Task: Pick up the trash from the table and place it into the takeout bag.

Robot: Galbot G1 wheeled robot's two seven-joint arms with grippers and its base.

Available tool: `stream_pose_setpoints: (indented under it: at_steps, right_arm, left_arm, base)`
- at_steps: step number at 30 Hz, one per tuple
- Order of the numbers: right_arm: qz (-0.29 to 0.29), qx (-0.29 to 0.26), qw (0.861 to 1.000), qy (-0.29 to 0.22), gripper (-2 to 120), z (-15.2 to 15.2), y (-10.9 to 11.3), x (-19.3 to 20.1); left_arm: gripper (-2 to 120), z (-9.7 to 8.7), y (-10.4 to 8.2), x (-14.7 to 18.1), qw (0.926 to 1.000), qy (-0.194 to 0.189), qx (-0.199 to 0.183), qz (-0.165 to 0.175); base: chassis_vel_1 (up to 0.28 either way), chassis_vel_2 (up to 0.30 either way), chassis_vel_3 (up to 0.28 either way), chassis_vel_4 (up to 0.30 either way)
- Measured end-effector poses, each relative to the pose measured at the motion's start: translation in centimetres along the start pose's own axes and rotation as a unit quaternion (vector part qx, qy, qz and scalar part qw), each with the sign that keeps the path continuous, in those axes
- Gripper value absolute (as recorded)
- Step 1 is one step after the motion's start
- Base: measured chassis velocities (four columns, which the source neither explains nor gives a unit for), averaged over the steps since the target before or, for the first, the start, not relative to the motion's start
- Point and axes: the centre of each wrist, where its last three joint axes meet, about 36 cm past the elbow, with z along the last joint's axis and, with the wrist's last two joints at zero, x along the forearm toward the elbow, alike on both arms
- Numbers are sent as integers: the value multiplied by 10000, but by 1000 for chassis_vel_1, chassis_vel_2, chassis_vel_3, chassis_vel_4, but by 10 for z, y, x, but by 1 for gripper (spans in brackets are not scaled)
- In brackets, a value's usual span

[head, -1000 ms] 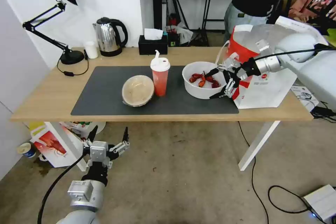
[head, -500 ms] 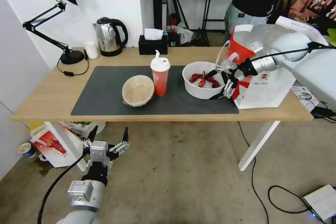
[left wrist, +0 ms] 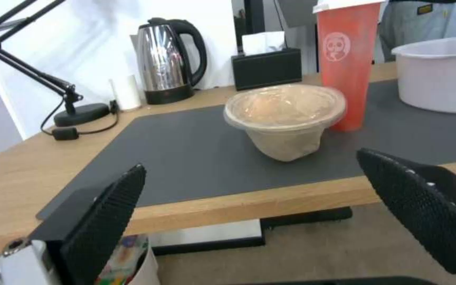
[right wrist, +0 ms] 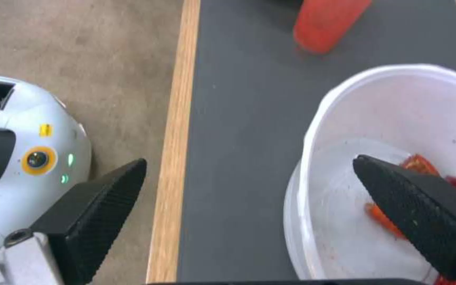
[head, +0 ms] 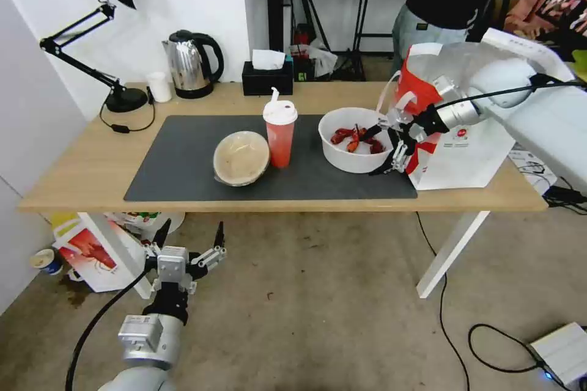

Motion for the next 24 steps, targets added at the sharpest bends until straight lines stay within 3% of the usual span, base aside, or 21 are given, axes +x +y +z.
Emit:
stream_pose_setpoints:
  at_steps: [24]
  right_arm:
    - [-25, -145, 9996, 228, 100, 17, -15, -15]
  left_arm:
    - [100, 0, 0, 0, 10000, 0, 0, 0]
  base:
    - [0, 0, 0, 0]
